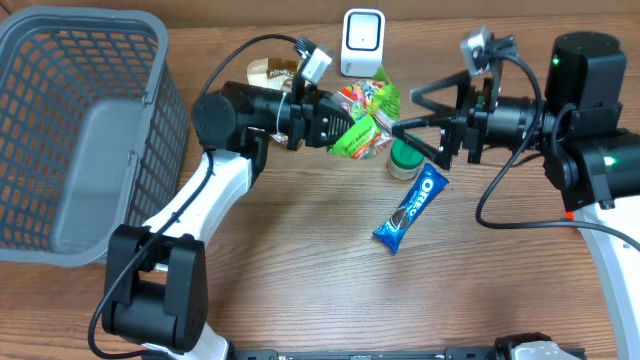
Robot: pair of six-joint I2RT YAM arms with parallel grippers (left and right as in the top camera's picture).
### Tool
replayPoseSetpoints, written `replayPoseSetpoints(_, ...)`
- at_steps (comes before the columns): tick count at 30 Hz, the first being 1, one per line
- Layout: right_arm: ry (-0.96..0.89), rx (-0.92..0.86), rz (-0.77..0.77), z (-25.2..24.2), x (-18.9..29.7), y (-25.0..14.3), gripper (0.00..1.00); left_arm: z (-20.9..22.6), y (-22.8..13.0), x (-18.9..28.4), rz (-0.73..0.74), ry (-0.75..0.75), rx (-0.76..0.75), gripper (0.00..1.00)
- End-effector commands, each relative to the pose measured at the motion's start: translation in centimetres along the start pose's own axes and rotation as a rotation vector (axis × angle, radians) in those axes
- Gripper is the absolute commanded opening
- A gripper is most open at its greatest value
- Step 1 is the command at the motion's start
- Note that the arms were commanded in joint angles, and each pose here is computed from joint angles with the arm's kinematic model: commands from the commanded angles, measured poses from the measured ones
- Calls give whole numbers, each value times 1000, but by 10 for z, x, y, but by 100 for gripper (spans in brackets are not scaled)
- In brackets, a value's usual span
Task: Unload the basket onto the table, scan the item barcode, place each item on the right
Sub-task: 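Swing the Haribo bag across toward the table's right side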
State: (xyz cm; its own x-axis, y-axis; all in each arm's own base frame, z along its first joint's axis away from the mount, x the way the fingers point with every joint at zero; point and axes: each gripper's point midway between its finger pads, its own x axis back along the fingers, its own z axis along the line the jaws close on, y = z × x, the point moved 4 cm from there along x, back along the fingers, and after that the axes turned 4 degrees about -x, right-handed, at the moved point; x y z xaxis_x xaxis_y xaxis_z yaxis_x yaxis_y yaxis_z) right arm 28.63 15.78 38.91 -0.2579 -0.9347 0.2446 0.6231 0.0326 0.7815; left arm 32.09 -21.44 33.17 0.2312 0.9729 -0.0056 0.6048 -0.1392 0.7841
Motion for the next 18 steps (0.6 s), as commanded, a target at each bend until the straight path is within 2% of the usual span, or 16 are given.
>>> replayPoseSetpoints(1,-84,60,33,-6,6,-13,100,-1,11,4,-30,17,-121,4)
replayPoseSetpoints(6,-385,24,163,-24,22,-47,100,19,20,5,-110,72,-138,4)
replayPoseSetpoints(10,-437,24,178,-16,29,-54,100,46,33,6,-191,197,-142,4)
replayPoseSetpoints(15,-552,-35,212,-23,40,-65,100,76,48,2,-225,442,-161,4)
replayPoseSetpoints(18,-579,-72,229,-25,43,-70,100,94,58,3,-202,683,-193,4)
